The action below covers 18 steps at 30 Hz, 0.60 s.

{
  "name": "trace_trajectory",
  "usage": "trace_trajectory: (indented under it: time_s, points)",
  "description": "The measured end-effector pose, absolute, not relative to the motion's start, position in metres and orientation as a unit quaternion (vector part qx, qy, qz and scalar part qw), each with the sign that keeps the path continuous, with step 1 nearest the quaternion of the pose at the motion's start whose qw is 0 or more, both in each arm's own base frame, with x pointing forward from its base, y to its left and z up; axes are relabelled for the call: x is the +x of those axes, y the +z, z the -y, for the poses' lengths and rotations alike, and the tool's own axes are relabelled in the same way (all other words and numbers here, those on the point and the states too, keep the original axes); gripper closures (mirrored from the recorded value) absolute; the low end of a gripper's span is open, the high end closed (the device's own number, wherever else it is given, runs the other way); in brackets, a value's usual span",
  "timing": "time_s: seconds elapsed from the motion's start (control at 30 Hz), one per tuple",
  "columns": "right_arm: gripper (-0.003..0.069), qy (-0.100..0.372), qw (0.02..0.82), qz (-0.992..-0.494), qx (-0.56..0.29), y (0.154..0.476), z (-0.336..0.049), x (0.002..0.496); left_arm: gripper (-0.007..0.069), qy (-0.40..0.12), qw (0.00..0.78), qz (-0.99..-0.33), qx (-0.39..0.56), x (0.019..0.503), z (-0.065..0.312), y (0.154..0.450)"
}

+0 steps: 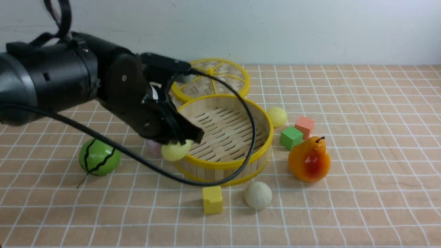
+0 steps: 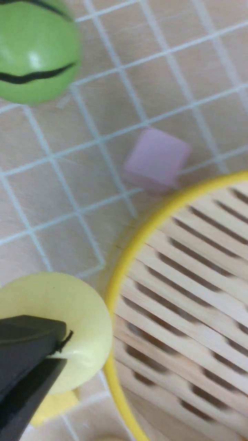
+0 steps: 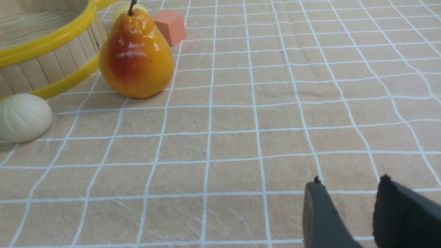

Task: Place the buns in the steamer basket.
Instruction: Use the left arm to put the steamed stuffed bun into the steamer

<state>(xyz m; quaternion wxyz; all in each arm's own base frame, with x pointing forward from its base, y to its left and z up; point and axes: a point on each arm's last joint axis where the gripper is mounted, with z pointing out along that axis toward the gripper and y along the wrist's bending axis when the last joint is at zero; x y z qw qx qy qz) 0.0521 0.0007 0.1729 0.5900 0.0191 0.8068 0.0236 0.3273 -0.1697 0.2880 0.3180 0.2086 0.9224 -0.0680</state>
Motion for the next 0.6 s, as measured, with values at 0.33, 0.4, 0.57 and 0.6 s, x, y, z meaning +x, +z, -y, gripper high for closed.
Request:
trace_trajectory:
  time_s: [0.33,0.4,0.57,0.6]
  points:
    - [0.0419,0.024,0.59,-0.807,0.019,0.173,-0.001,0.052,0.0607,-0.053,0.322,-0.911,0.254,0.402,0.207,0.226]
    - [0.0419,0.024,0.59,-0.807,0.019,0.173,-0.001,0.052,0.0587,-0.047,0.306,-0.916,0.257,0.407,0.209,0.216]
    - [0.0419,0.024,0.59,-0.807,0.019,0.173,-0.001,0.052,0.0363,-0.041,0.287,-0.924,0.251,0.416,0.212,0.22]
    - [0.0419,0.024,0.59,-0.807,0.019,0.173,-0.001,0.052,0.0312,-0.043,0.285,-0.926,0.244,0.415,0.212,0.227]
